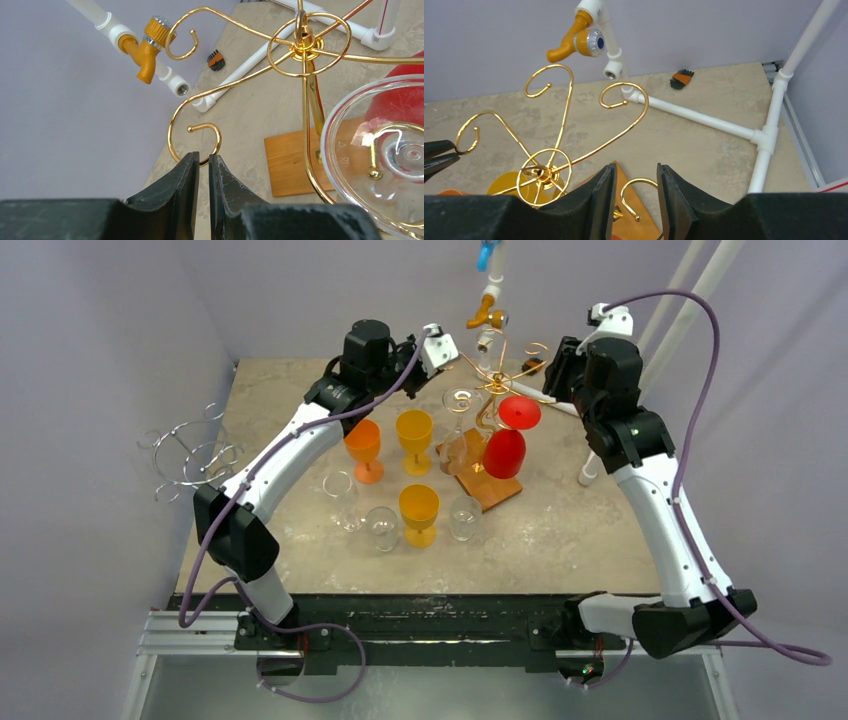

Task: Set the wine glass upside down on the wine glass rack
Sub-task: Adjust the wine rack at the center of the board.

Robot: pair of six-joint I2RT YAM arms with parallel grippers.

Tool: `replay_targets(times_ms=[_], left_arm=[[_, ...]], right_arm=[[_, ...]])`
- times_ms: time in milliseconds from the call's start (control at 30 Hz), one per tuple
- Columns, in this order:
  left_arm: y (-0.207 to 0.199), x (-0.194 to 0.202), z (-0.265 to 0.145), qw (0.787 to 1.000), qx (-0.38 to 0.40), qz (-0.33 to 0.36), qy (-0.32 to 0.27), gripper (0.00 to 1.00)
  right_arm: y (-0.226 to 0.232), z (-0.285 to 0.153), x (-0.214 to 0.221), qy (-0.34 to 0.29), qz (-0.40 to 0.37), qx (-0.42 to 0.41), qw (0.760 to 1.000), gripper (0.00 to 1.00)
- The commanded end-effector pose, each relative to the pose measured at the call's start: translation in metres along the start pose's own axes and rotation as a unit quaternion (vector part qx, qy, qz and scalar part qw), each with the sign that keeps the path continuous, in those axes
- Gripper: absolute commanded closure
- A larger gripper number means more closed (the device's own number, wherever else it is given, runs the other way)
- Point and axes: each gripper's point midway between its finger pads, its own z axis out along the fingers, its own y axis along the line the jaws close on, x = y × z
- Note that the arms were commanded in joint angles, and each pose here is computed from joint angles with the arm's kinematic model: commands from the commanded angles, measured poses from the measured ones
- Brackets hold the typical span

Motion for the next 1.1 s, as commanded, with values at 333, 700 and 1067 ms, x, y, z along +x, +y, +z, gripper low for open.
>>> replay_targets(times_ms=[333, 700, 1067], left_arm=[[0.015, -0.002, -0.016, 0.999, -0.034, 0.013, 0.011, 0.84], [0.017, -0.004, -0.010, 0.999, -0.031, 0.006, 0.005, 0.84], [0.018, -0.002, 0.001, 1.000, -0.027, -0.001, 0.005, 0.84]], right_arm=[[-0.004, 0.028, 0.000, -0.012, -0.005, 0.021, 1.000, 0.55], [0.002, 0.027, 0.026, 0.030, -0.020, -0.008, 0.999, 0.62], [0.015, 0.006, 0.041, 0.046, 0.005, -0.059, 0.997, 0.71]])
